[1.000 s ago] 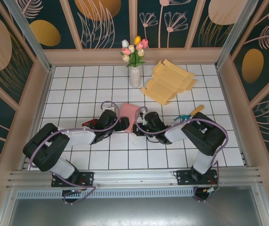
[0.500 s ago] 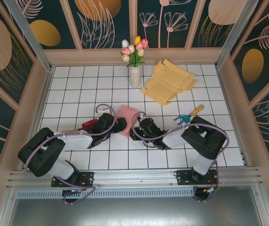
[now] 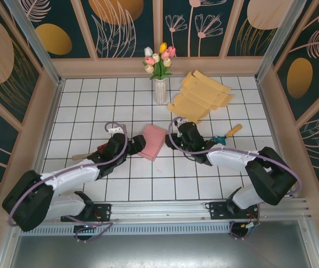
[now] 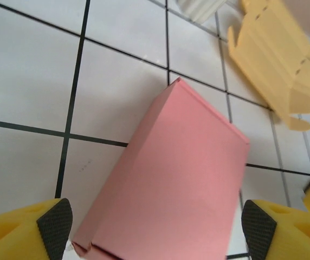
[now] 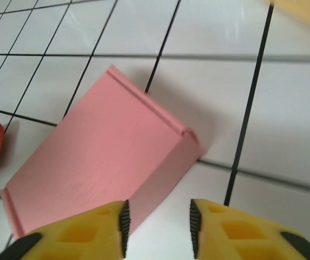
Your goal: Fold the paper box
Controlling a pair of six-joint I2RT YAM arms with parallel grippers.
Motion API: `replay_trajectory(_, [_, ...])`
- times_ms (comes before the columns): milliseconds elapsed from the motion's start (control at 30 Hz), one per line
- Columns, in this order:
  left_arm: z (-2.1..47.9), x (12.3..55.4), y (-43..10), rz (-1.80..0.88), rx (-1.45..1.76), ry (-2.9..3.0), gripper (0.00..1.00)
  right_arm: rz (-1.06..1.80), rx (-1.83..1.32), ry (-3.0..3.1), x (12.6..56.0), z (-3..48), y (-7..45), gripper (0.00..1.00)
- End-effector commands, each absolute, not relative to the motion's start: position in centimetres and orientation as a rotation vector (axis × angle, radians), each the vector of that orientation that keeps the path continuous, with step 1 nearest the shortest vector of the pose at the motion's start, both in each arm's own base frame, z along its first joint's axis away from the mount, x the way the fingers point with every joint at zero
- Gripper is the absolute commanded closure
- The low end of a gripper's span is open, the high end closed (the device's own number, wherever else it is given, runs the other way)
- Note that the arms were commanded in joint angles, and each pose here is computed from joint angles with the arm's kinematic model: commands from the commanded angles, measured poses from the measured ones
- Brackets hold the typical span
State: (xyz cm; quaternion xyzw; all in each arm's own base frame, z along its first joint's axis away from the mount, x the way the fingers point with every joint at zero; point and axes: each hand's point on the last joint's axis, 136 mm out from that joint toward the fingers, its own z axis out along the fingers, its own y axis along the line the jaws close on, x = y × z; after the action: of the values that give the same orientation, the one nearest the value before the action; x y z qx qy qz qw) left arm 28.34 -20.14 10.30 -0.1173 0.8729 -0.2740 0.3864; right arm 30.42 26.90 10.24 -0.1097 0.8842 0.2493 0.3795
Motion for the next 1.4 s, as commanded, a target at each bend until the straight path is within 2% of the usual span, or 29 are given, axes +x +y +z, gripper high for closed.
replay_trajectory(0, [8.9, 26.1, -19.7, -0.721, -0.339, 2.250, 0.17, 0.604, -0.466, 2.237, 31.8, 10.7, 27.9, 0.56])
replay_trajectory(133, [7.8, 24.4, -20.1, -0.854, -0.374, 2.242, 0.18, 0.576, -0.594, 2.231, 34.3, 10.3, 30.0, 0.50])
replay_trajectory(333, [7.6, 24.3, -20.9, -0.936, -0.399, 2.221, 0.18, 0.656, -0.661, 2.264, 36.7, 8.5, 31.7, 0.49])
replay_trajectory(700, [5.0, 25.5, -23.9, -1.010, -0.420, 2.285, 0.19, 0.743, -0.698, 2.315, 36.8, 5.8, 32.6, 0.48])
replay_trajectory(867, [5.8, 27.7, -25.1, -0.952, -0.415, 2.274, 0.20, 0.789, -0.668, 2.340, 36.2, 5.1, 32.2, 0.48])
replay_trajectory(1000, [6.6, 30.1, -26.0, -0.888, -0.400, 2.282, 0.21, 0.875, -0.584, 2.293, 35.9, 6.7, 31.8, 0.50])
replay_trajectory(1367, [8.0, 38.5, -22.5, -0.720, -0.444, 2.276, 0.20, 1.082, -0.411, 2.133, 37.2, 10.5, 33.4, 0.51])
